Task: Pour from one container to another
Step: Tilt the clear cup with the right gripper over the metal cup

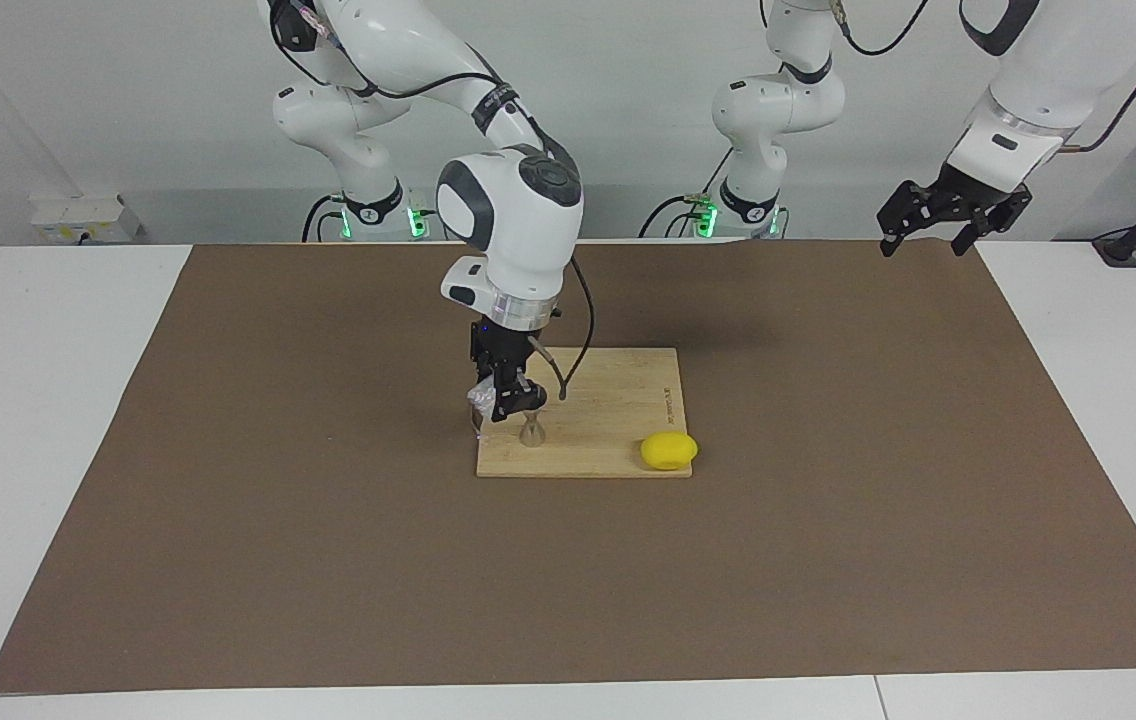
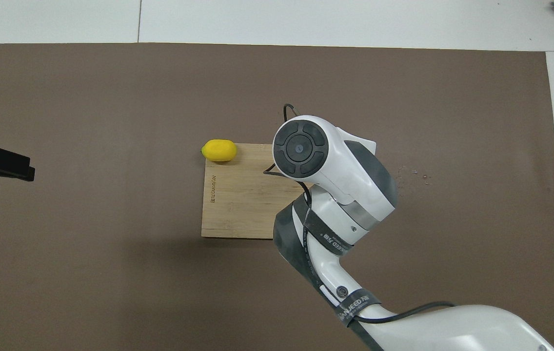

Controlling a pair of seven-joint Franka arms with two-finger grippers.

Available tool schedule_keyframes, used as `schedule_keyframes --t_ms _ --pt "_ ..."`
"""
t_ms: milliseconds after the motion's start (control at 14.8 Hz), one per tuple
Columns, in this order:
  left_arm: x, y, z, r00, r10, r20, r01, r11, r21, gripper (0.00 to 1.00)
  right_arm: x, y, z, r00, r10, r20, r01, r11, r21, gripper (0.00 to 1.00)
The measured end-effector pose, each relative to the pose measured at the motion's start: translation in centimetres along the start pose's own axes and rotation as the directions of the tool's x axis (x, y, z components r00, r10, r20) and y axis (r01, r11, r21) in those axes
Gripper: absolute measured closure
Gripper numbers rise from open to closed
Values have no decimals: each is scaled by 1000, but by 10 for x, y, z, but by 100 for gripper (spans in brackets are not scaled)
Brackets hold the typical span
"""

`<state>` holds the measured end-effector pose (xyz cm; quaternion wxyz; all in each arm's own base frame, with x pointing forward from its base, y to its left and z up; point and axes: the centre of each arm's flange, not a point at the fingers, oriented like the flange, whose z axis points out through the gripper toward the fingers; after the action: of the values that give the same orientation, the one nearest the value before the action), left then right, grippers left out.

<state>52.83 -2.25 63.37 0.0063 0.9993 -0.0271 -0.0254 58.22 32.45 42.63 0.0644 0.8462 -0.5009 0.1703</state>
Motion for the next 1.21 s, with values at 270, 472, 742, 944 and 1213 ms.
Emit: schedule_keyframes --t_ms 270,472,742,944,1213 --pt "0 0 0 1000 0 0 0 1000 0 0 -9 3 1 999 -30 -19 30 999 20 49" --pt "0 0 0 1000 0 0 0 1000 0 0 -9 5 1 998 -42 -37 43 999 27 49" --pt "0 0 0 1000 0 0 0 1000 0 0 -8 6 0 998 -42 -37 43 999 29 49" --pt "0 0 0 1000 0 0 0 1000 0 0 -8 6 0 998 -42 -38 43 999 29 49" --pt "0 0 0 1000 0 0 0 1000 0 0 -8 6 -1 998 -42 -38 43 999 30 49"
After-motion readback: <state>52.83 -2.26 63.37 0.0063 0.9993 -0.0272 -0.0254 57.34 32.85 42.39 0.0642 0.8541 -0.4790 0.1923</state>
